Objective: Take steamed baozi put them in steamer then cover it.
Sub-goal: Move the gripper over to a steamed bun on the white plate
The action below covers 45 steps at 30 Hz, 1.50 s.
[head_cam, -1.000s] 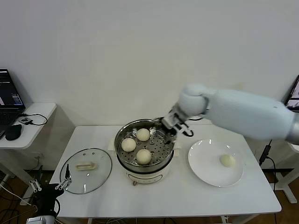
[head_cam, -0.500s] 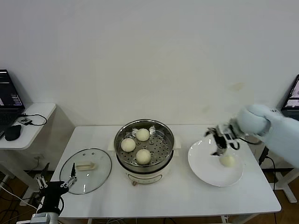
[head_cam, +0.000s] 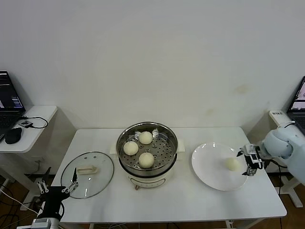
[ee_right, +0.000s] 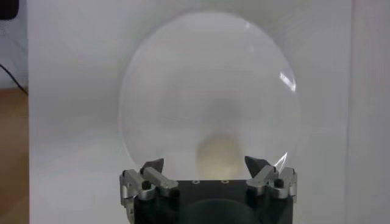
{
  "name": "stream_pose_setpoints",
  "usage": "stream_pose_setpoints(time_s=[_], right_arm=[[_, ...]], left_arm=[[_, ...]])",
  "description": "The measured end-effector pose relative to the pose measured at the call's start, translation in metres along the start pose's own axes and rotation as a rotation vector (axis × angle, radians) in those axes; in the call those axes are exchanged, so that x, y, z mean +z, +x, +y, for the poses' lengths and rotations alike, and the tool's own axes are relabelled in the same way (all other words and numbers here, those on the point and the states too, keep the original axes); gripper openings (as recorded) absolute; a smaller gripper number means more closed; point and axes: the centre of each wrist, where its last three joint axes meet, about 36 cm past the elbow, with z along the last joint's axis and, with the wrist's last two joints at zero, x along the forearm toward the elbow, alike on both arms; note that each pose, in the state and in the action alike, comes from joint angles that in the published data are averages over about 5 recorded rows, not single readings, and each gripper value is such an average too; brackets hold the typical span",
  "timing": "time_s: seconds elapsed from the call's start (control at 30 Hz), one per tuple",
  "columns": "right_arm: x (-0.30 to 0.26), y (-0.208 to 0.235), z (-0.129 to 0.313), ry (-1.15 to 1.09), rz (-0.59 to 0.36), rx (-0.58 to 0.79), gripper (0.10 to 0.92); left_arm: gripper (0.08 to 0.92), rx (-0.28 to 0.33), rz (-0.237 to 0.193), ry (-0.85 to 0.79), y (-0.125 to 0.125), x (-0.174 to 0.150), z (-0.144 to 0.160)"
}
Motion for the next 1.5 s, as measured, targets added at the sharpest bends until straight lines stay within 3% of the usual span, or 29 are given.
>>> stream_pose_setpoints(time_s=[0.77, 1.23, 1.5], right_arm=[[-0.003, -0.065, -0.033, -0.067, 0.01, 0.007, 0.82], [-0.004, -0.075, -0.033, -0.082, 0.019, -0.015, 0.664], [-0.005, -0.071, -0.036, -0.081, 0.017, -0.016, 0.618]], left_arm=[[0.823, -0.025, 0.002, -0.005, 0.0, 0.003, 0.004], [0.823, -0.025, 0.002, -0.002, 0.002, 0.003, 0.002], [0.823, -0.027, -0.002, -0.002, 0.003, 0.0, 0.002]])
